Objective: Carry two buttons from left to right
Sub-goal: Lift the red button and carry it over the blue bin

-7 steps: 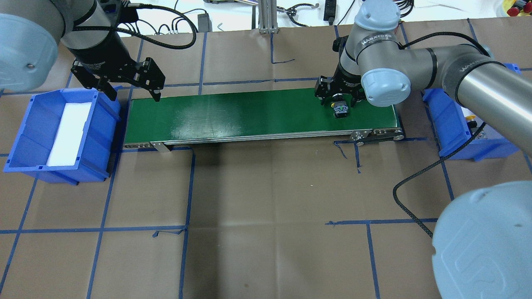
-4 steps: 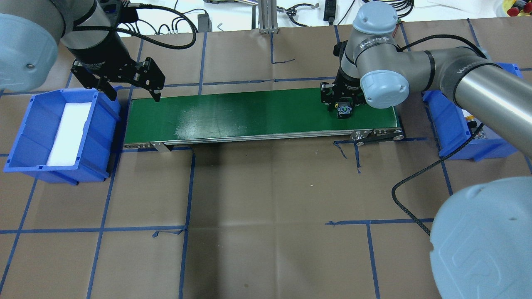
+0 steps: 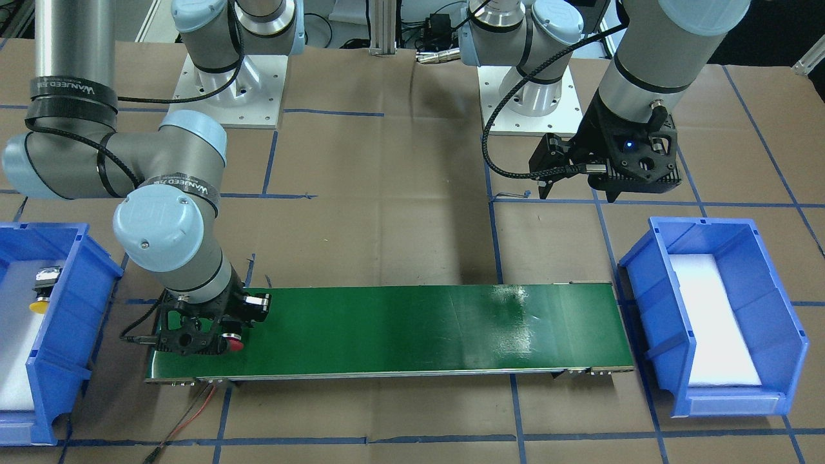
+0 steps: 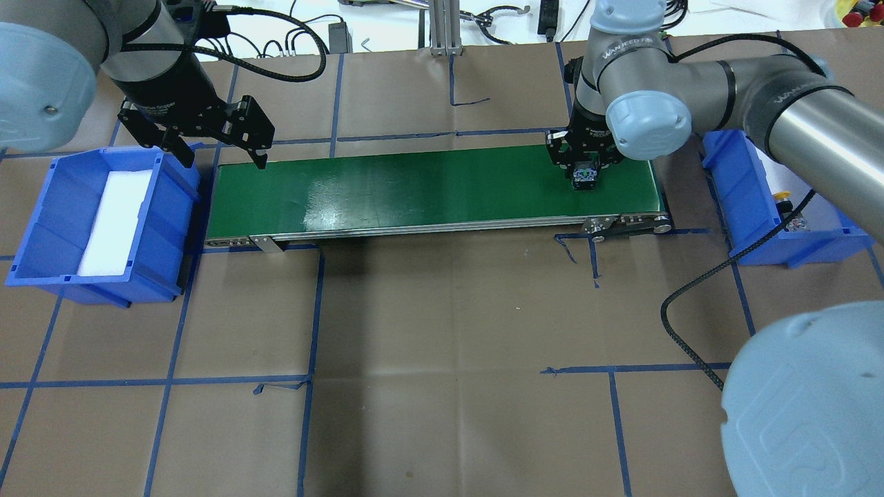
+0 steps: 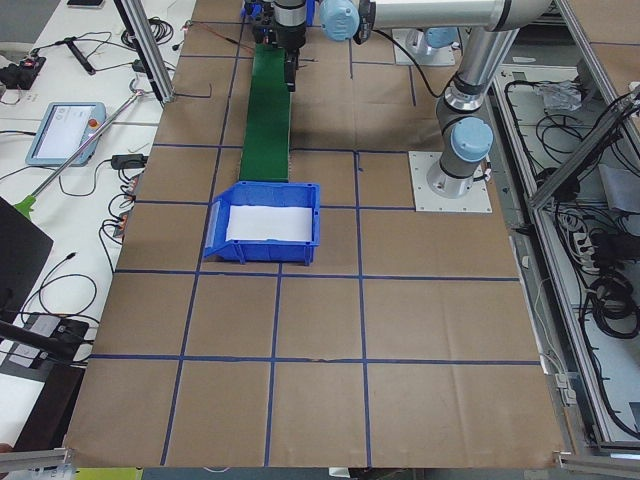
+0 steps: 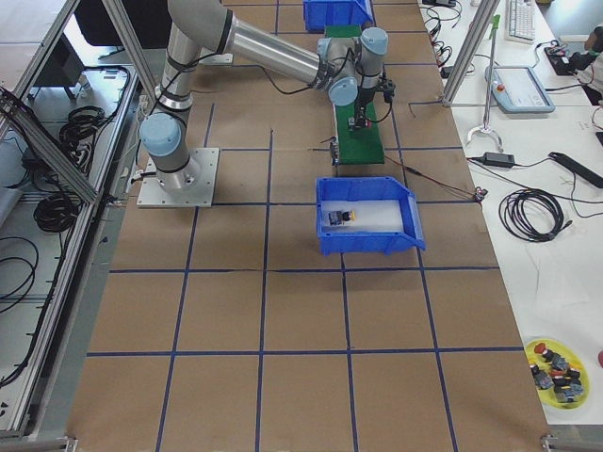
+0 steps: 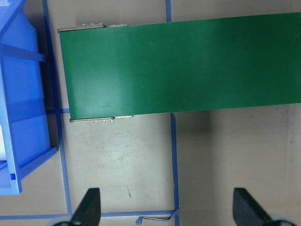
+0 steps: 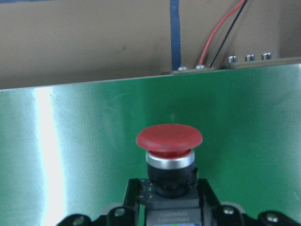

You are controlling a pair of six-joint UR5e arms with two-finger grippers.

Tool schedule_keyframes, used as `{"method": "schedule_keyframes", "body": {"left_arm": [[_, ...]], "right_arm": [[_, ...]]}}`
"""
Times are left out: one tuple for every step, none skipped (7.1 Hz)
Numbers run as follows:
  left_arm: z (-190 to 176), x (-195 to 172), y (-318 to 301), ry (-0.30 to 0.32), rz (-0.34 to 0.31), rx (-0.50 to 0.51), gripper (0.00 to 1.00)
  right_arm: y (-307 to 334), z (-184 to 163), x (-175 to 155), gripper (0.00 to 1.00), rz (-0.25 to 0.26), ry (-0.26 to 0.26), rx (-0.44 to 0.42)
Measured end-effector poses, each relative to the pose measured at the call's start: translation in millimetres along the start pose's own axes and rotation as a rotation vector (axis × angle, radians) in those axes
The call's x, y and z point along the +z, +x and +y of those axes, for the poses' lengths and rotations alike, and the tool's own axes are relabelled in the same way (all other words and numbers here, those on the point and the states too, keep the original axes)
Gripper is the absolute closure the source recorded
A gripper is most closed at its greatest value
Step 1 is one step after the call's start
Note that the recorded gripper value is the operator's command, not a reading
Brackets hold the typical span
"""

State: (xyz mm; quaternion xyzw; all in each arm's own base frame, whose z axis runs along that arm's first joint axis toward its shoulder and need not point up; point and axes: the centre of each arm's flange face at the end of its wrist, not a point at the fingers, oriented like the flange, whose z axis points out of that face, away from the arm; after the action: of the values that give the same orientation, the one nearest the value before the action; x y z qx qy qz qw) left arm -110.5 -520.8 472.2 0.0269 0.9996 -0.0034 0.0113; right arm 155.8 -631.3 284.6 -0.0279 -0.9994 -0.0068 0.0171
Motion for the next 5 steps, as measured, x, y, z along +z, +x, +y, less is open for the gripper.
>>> {"method": "schedule_keyframes", "body": {"left_arm": [[0.0, 0.0, 0.0, 0.0, 0.0, 0.0, 0.0], [0.0, 0.0, 0.0, 0.0, 0.0, 0.0, 0.0], [0.0, 0.0, -0.2, 0.0, 0.0, -0.001, 0.0], [0.0, -0.1, -0.3, 0.0, 0.0, -0.001, 0.0], [-0.2, 0.0, -0.2, 0.0, 0.001, -0.001, 0.0]], "right_arm": [[9.7, -7.4, -22.5, 0.97, 0.001, -0.006, -0.011], [32.5, -15.8, -48.5, 0.97, 0.001, -0.008, -0.032], [67.8, -20.2, -77.3, 0.97, 0.002, -0.005, -0.057], [115.9, -21.9, -101.4, 0.97, 0.009, -0.006, -0.083], [172.2, -24.2, -116.0, 0.97, 0.019, -0.007, -0.11]]}}
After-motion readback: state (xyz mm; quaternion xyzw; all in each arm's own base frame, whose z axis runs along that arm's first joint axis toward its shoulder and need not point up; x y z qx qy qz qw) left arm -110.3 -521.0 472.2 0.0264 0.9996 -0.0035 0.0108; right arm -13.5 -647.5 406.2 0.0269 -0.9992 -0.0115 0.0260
